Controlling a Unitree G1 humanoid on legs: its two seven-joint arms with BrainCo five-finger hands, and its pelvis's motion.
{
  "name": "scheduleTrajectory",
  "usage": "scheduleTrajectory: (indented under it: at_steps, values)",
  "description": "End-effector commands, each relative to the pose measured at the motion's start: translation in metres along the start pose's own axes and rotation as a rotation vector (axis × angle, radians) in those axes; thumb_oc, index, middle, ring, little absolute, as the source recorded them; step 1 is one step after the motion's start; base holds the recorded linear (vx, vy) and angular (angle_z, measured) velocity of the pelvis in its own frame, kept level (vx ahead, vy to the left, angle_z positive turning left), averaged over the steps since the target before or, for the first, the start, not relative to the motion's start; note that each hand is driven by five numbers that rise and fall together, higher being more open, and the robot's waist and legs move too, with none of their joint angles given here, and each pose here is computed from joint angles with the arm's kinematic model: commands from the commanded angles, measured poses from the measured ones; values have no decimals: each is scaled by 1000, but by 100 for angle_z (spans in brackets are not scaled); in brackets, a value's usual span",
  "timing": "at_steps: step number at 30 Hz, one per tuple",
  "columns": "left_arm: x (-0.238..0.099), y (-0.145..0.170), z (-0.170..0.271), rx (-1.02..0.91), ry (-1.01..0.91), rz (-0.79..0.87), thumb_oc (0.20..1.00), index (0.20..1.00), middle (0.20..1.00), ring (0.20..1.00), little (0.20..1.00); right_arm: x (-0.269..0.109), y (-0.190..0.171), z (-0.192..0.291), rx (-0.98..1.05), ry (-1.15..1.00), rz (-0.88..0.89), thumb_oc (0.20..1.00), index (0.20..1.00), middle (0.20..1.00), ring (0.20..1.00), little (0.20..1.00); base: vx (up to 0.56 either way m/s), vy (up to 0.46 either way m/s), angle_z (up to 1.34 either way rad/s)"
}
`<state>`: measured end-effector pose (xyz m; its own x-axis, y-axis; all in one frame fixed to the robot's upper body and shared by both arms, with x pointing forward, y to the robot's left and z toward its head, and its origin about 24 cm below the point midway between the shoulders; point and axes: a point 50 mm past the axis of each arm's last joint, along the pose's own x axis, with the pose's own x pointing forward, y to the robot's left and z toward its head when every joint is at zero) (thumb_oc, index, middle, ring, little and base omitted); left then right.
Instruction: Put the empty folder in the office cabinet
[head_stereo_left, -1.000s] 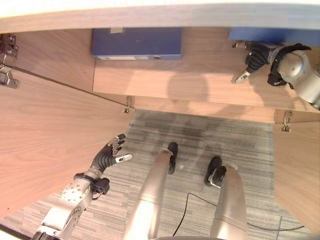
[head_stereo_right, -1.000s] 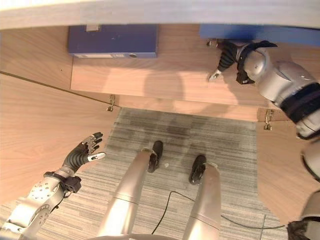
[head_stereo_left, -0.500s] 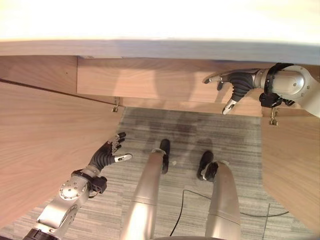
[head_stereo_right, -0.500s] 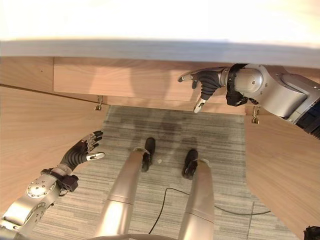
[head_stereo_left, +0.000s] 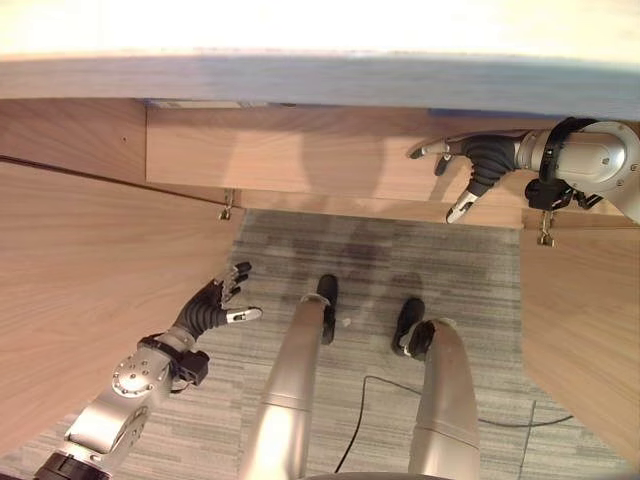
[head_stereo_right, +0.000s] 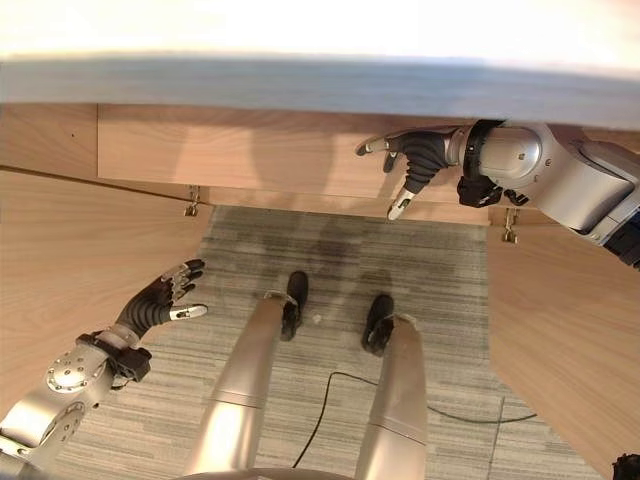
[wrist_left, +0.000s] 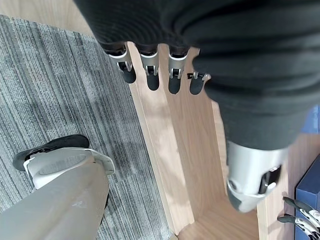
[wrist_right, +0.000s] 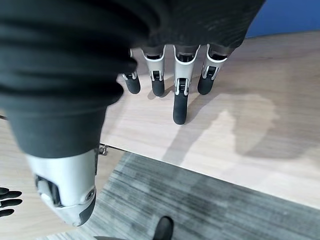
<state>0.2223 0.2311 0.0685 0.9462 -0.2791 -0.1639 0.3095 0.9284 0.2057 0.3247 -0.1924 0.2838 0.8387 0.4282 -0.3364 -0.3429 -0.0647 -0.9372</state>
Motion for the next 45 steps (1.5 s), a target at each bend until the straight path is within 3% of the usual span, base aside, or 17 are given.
scheduleTrajectory:
  at_steps: [1, 16, 26, 32, 35, 41, 45]
  values:
    - [0, 4, 34, 45, -148, -14, 1000, 1000, 1000, 1000, 1000, 11, 44, 2, 74, -50, 204, 1000, 1000, 1000, 1000, 1000, -32, -34, 0]
    - [7, -1, 41, 62, -172, -105, 1000, 1000, 1000, 1000, 1000, 40, 65, 19, 95, -137, 256, 1000, 1000, 1000, 1000, 1000, -57, -68, 3]
    - [9, -8, 21, 67, -52, -218, 1000, 1000, 1000, 1000, 1000, 65, 91, 23, 189, -161, 285, 1000, 1000, 1000, 1000, 1000, -9, -107, 0]
    - [6, -13, -15, -117, 90, -201, 1000, 1000, 1000, 1000, 1000, 79, 146, 2, 270, -39, 393, 1000, 1000, 1000, 1000, 1000, 25, -142, -7]
    - [6, -13, -23, -163, 122, -184, 1000, 1000, 1000, 1000, 1000, 81, 153, 3, 296, -40, 397, 1000, 1000, 1000, 1000, 1000, -8, -141, 1]
    - [-21, -12, -108, -244, 483, -105, 1000, 1000, 1000, 1000, 1000, 91, 207, 22, 545, -101, 457, 1000, 1000, 1000, 1000, 1000, 102, -179, -5]
    - [-56, -30, -173, -297, 757, -9, 1000, 1000, 1000, 1000, 1000, 87, 233, 24, 705, -103, 431, 1000, 1000, 1000, 1000, 1000, 115, 67, -18]
